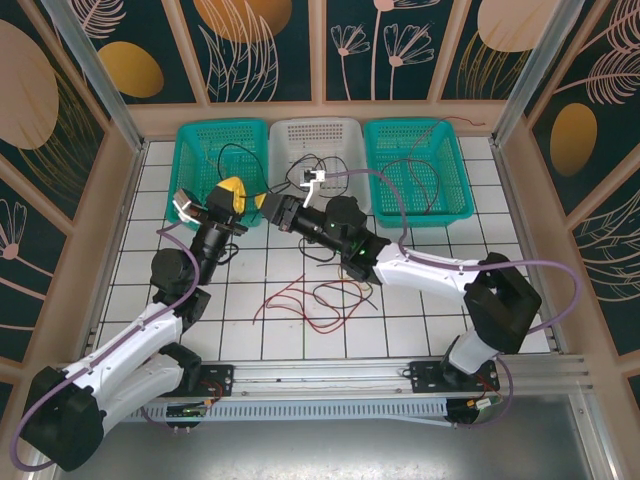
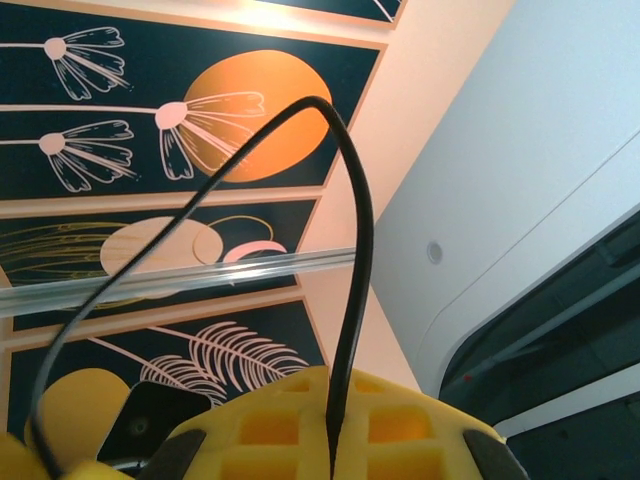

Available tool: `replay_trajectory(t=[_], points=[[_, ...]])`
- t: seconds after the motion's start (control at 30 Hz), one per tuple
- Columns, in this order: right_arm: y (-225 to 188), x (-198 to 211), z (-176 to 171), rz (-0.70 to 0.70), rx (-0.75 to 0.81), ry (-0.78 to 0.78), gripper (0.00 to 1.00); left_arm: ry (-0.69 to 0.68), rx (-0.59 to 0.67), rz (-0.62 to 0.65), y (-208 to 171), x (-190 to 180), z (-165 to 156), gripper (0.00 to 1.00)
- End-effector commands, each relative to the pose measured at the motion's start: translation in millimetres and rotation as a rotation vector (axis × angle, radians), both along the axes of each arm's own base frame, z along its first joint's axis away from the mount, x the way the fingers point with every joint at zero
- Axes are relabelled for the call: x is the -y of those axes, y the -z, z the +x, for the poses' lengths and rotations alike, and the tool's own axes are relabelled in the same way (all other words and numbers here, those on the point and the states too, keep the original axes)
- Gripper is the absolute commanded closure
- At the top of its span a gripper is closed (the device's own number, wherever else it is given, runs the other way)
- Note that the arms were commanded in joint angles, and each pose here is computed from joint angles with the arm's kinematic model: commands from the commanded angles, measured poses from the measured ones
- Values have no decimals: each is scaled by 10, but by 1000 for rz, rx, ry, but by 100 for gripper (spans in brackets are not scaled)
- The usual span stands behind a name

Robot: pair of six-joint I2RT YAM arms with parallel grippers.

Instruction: Untangle the cables

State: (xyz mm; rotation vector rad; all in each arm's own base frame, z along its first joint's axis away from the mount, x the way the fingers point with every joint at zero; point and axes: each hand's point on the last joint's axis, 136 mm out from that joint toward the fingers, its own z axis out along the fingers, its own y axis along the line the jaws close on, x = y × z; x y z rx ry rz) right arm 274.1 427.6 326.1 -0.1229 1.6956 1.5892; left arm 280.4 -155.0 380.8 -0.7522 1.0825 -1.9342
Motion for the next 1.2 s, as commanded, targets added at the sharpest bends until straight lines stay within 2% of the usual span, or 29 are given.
replay_trajectory(t=[0.0, 0.1, 0.23, 0.37, 0.53, 0.63, 0.7, 0.73, 0.83, 0.93, 1.03, 1.17], points=[[4, 23, 63, -15, -25, 24, 85, -13, 54, 3, -133, -17, -55, 100], [245, 169, 94, -95, -67, 86, 93, -71, 65, 149, -215, 13, -12, 100], [640, 465, 83, -267, -113, 191, 100, -198, 11, 473, -256, 12, 147, 100], [1029, 778, 2, -491, -130, 275, 100, -329, -93, 789, -274, -96, 367, 100], [1355, 1141, -100, -709, -153, 357, 100, -432, -116, 1036, -436, -152, 604, 100], [1425, 1348, -131, -761, -172, 411, 100, -456, -118, 1147, -479, -122, 751, 100], [1428, 1434, -150, -766, -178, 430, 100, -424, -103, 1203, -460, -11, 856, 100], [1412, 1457, -161, -766, -179, 432, 99, -395, -85, 1217, -448, 74, 902, 100], [1334, 1566, -173, -788, -173, 469, 67, -314, 5, 1209, -439, 341, 999, 100], [1233, 1830, -180, -817, -181, 561, 49, -291, 25, 1210, -399, 478, 1148, 100], [1127, 2172, -238, -827, -199, 654, 41, -284, 33, 1230, -359, 579, 1334, 100], [1010, 2496, -373, -790, -219, 698, 40, -254, 49, 1228, -336, 708, 1603, 100]])
